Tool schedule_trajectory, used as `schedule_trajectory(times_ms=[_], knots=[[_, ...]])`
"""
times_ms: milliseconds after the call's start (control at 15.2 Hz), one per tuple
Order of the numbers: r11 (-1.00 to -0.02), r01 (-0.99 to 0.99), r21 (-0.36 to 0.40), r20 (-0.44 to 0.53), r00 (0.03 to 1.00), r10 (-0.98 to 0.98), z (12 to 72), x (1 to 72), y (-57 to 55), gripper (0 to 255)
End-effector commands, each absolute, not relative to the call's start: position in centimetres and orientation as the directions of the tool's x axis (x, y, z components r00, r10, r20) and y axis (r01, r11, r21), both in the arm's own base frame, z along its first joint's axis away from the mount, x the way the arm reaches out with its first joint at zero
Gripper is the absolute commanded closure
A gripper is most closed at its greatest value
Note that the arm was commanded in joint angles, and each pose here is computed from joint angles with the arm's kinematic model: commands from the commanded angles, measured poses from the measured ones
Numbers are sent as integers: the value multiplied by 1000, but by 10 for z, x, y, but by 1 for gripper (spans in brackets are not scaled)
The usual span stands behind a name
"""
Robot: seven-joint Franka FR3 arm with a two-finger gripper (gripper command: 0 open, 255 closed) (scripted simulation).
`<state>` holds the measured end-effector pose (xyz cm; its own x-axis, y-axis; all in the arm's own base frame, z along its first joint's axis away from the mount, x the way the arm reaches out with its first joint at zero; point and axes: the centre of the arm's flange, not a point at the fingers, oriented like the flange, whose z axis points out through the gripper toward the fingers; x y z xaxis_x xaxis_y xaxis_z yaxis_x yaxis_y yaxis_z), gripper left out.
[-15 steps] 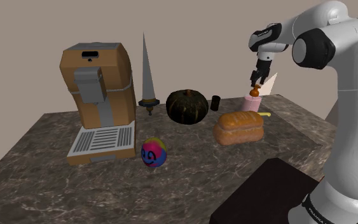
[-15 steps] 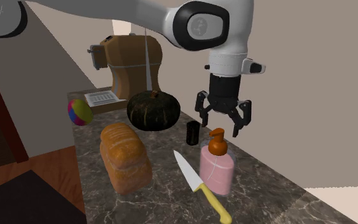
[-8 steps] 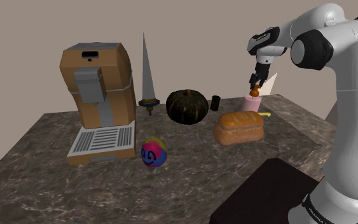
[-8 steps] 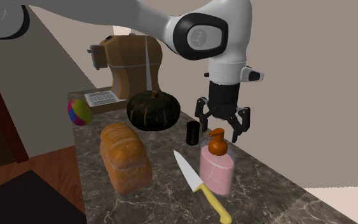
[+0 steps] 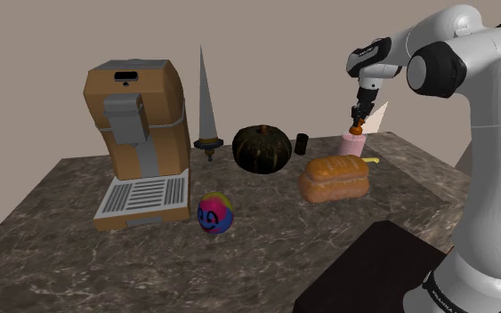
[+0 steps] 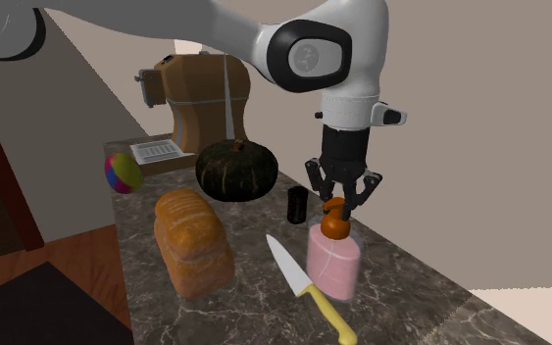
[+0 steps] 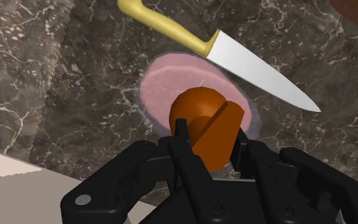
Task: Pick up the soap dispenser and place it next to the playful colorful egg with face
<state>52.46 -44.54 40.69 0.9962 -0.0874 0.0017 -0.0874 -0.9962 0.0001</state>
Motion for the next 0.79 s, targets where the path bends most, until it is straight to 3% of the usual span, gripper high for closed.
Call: schedule_trajectory(times_ms=[0, 726], knots=[[-996, -88, 0, 1, 996, -88, 407, 525, -446, 255], [-996, -88, 0, 1, 996, -88, 444, 525, -446, 255]])
